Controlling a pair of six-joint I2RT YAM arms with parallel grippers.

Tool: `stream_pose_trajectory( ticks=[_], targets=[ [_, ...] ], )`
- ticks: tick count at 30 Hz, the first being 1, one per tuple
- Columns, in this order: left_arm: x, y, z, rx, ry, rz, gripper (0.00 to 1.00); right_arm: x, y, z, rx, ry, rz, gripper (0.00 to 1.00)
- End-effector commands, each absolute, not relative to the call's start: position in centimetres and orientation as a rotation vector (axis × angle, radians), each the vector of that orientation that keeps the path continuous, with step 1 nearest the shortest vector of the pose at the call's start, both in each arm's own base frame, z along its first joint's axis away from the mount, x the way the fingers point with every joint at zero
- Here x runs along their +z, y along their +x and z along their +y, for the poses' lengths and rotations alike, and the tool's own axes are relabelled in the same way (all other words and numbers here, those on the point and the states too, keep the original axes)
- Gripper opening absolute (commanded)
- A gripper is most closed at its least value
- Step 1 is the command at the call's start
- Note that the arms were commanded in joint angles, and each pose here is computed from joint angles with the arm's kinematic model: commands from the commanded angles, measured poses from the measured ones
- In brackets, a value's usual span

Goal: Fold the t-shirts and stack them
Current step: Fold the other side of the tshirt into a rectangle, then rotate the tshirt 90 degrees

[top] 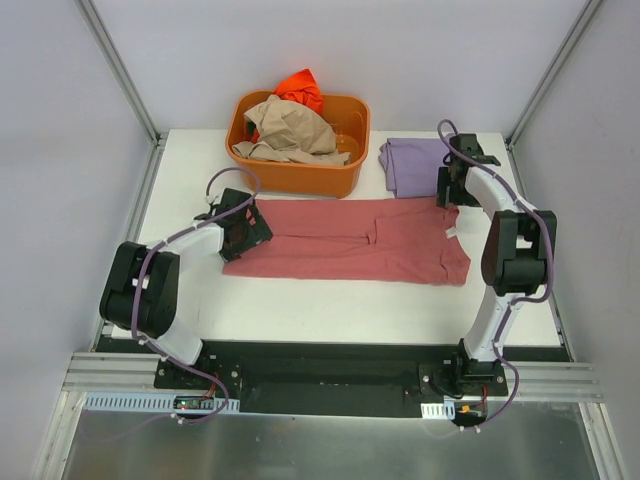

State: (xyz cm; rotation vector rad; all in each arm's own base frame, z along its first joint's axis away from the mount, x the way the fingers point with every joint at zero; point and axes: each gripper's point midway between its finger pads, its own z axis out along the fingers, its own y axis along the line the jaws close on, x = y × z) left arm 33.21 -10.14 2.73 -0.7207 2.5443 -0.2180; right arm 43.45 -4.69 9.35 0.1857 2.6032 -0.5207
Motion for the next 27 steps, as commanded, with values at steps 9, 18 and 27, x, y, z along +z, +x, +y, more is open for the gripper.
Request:
stream_pose_trajectory(
  ticks=[9, 18, 27],
  targets=[
    [-0.6, 22.3, -9.5, -0.229, -0.781, 2.812, 0.99, 9.0, 36.0, 4.3, -0.020, 0.259, 2.692, 0.96],
    [5.6, 22.6, -10.8, -0.433, -0.623, 2.672, 0.99, 5.0, 32.9, 6.0, 0.088, 0.440, 2.742, 0.96],
    [10.9, 31.5, -12.3, -0.450, -0.467, 2.482, 0.99, 5.3, 32.8, 6.0, 0.104, 0.472, 2.710, 0.96]
  ],
)
